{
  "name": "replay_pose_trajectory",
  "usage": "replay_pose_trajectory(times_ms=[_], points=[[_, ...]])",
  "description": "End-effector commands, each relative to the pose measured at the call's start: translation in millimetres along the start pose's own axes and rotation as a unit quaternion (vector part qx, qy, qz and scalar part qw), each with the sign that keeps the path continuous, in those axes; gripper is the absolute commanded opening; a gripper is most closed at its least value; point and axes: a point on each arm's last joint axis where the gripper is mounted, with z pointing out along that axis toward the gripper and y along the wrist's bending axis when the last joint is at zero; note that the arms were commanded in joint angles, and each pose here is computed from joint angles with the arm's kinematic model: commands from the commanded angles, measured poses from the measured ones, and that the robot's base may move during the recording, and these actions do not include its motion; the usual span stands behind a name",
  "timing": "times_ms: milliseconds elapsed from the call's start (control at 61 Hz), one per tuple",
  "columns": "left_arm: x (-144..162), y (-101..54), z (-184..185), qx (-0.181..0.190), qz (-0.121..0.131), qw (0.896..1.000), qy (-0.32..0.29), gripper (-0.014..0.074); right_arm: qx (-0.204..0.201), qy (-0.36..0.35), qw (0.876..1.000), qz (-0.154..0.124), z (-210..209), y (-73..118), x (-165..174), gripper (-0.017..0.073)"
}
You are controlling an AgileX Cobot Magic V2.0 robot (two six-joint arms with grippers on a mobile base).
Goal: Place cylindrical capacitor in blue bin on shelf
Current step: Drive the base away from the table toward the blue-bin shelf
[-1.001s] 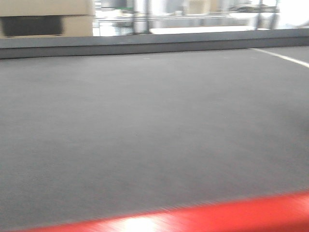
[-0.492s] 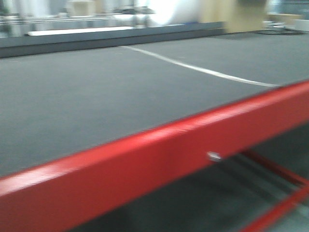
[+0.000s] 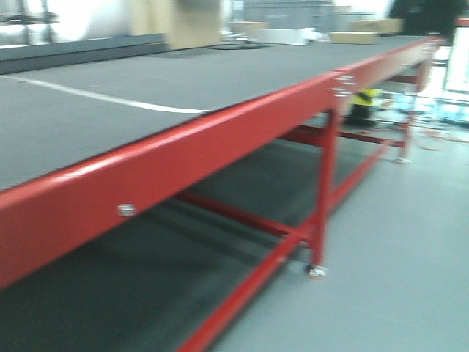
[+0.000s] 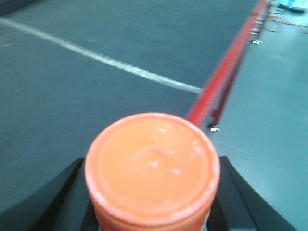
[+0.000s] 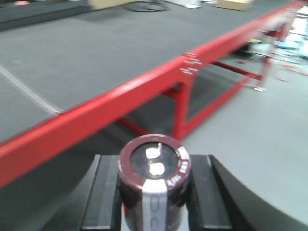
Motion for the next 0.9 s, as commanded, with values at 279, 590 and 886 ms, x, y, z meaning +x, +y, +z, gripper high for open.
replay_pose_trajectory(times_ms=[279,590,886], points=[[-3.6,-1.3,-3.5,0.006,-0.002,1.0,-0.014,-0.0111,0.0,-0.018,1.0,-0.004,-3.2,0.1,-4.2,-0.0162],[-3.6,-1.3,-3.5,0.006,-0.002,1.0,-0.014,-0.0111,0.0,-0.018,1.0,-0.004,-3.2,0.1,-4.2,-0.0162],[-3.6,-1.3,-3.5,0.006,-0.002,1.0,-0.014,-0.0111,0.0,-0.018,1.0,-0.004,-3.2,0.1,-4.2,-0.0162]])
